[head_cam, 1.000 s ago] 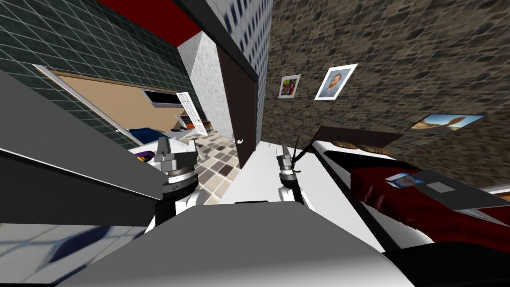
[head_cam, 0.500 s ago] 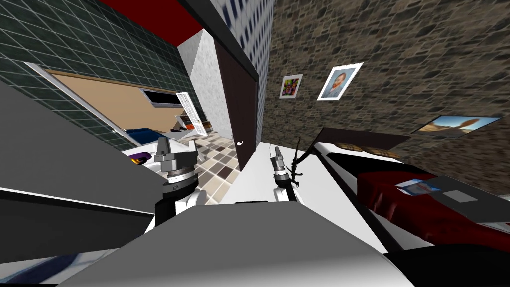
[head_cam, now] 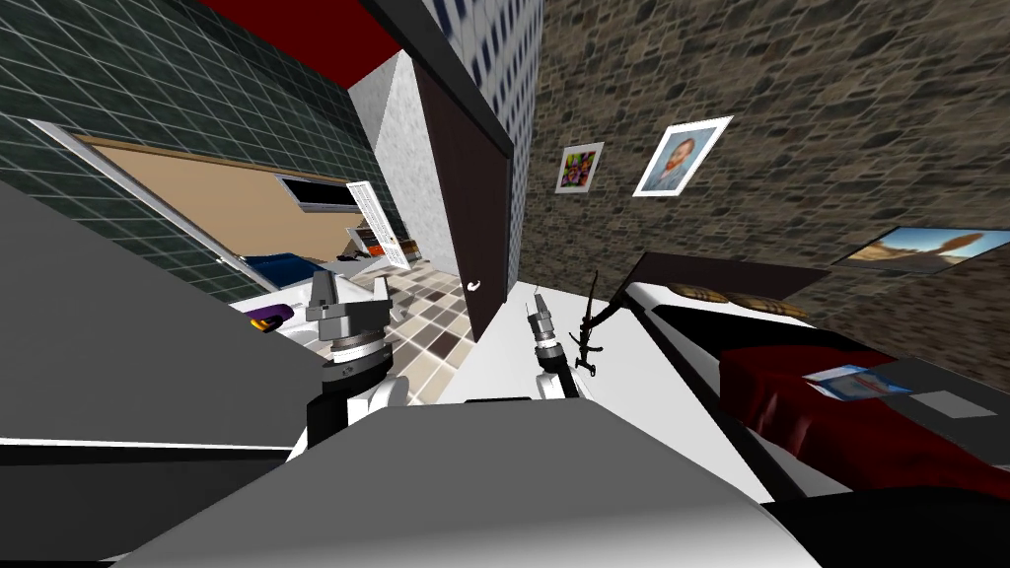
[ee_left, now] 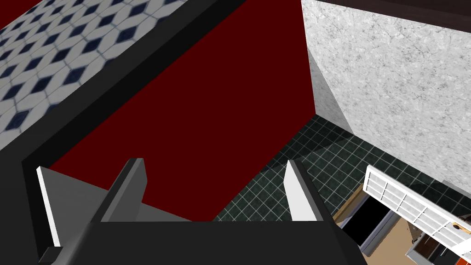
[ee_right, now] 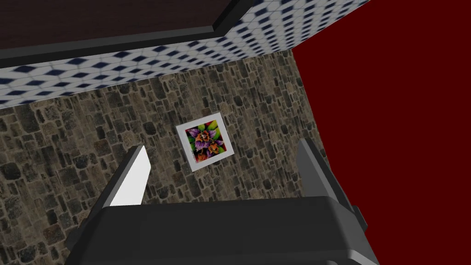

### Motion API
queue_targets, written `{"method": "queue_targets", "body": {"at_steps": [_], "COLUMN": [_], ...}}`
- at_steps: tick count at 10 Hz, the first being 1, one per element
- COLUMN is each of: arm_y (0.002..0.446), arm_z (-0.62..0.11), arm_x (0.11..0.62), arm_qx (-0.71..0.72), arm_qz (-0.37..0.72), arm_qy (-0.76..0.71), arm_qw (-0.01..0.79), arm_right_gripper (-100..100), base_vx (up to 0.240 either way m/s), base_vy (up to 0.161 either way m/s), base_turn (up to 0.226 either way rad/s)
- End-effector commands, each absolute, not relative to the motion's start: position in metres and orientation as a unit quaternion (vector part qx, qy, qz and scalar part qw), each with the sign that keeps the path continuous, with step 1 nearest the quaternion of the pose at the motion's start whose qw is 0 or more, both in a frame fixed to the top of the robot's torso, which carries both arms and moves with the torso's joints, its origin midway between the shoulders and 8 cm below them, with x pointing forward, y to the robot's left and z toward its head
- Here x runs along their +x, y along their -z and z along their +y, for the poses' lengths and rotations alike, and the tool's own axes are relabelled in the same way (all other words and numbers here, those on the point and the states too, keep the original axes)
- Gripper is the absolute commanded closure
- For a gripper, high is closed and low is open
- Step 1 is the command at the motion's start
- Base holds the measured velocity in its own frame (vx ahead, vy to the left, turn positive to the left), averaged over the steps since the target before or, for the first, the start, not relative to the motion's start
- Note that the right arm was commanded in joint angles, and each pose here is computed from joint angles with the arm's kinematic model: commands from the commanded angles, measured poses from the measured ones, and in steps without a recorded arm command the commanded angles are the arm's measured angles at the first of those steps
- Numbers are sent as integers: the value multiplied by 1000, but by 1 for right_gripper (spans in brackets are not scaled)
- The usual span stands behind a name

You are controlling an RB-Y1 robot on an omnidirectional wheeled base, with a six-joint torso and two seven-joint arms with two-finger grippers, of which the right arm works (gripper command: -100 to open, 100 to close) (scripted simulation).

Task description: Push the door open

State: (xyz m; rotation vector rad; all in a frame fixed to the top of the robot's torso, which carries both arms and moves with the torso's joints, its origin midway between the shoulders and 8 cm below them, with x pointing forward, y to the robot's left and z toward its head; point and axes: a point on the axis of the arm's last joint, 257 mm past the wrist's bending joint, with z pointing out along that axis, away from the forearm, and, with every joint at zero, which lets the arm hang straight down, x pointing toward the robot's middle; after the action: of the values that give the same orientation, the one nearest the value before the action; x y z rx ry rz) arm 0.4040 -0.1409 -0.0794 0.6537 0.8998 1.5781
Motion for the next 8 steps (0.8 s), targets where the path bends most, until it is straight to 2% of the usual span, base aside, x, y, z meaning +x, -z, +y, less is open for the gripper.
{"method": "queue_targets", "body": {"at_steps": [1, 8], "arm_y": [88, 133], "arm_z": [-129, -68], "arm_x": [405, 406], "arm_qx": [279, 278], "arm_qz": [390, 429], "arm_qy": [-679, -709], "arm_qw": [557, 486], "arm_right_gripper": [-100, -100], "base_vx": [89, 129], "base_vy": [6, -12], "base_turn": [6, 12]}}
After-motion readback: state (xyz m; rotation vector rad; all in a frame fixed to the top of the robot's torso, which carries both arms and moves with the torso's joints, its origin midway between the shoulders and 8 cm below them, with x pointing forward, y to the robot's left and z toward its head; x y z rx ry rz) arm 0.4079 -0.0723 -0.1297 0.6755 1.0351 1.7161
